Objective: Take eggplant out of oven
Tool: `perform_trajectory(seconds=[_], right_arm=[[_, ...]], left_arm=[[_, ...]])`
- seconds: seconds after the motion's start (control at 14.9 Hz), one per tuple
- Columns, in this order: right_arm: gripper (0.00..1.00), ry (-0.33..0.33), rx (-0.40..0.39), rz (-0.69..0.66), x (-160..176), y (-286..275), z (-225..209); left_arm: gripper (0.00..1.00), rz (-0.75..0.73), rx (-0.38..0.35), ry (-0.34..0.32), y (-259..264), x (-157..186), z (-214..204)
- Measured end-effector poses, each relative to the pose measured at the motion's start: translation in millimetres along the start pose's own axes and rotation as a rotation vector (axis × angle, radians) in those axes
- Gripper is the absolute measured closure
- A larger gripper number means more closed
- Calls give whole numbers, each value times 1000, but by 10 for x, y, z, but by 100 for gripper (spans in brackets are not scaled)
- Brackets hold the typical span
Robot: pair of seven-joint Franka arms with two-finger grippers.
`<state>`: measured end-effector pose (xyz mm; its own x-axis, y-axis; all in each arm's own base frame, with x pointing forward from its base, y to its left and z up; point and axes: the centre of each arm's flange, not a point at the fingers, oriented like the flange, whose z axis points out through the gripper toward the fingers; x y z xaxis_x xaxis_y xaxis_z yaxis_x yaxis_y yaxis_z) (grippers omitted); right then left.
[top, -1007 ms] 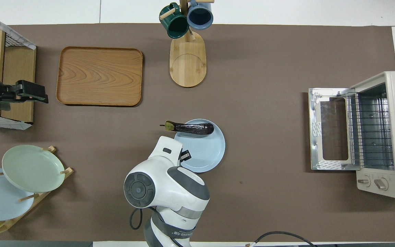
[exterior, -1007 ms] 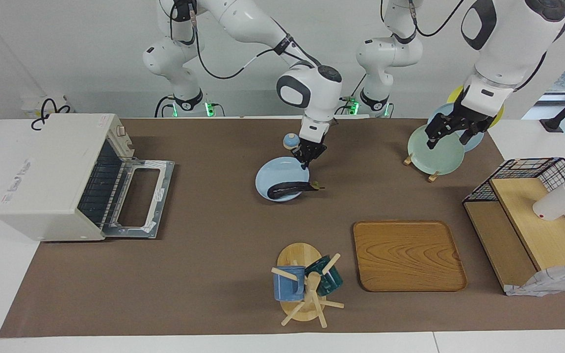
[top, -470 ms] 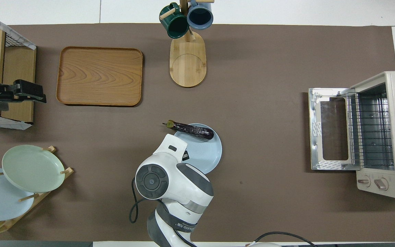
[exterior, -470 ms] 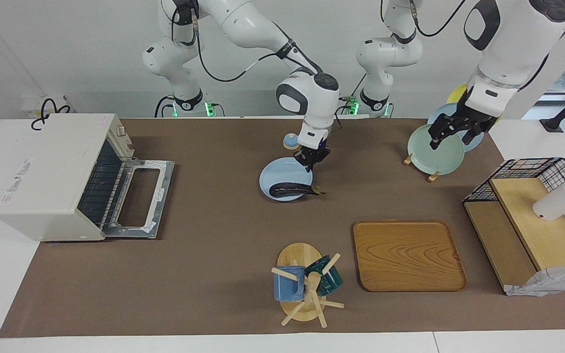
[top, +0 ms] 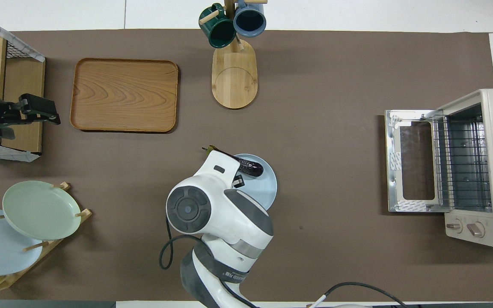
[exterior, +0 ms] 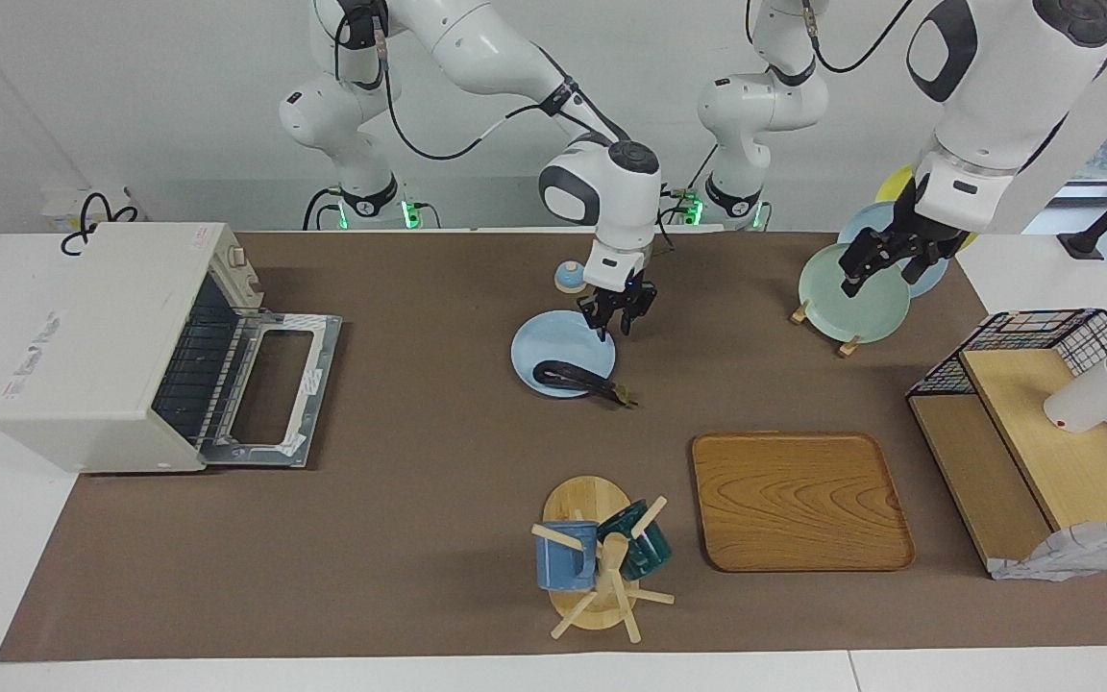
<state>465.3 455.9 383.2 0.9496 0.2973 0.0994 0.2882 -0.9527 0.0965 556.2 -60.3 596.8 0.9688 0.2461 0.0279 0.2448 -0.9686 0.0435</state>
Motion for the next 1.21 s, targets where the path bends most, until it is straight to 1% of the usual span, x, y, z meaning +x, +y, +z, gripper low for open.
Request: perform_trajectory(seconds=[0.07,0.2,0.27,0.4,0.54,0.67,0.74,0.94,1.07,1.21], right_arm=[[65,-13,-16,3,115,346,-159],[88,-79,-54,30,235,1133,-371],[88,-117,-69,57,248,1474,-403],[99,-173,-89,100,228,1970,-305],[99,-218,-114,107,159,2304,-75],[99,-233,-114,105,84,2601,177],[99,-223,-106,107,39,2772,310],[99,-161,-101,116,-172,3293,704],[99,-147,-101,132,-321,3518,852],[99,-132,-96,135,-403,3585,896]], left_arm=[[0,-35,-2,2,27,14,28],[0,-112,-5,-2,123,31,114],[0,-150,-7,-8,244,12,177],[0,-244,-7,-21,641,-84,353],[0,-345,-6,-32,1139,-239,583],[0,-438,-8,-40,1603,-417,849],[0,-483,-13,-40,1820,-520,995],[0,-641,-31,-40,2367,-839,1406],[0,-747,-40,-44,2591,-961,1620],[0,-807,-33,-54,2778,-1080,1868]])
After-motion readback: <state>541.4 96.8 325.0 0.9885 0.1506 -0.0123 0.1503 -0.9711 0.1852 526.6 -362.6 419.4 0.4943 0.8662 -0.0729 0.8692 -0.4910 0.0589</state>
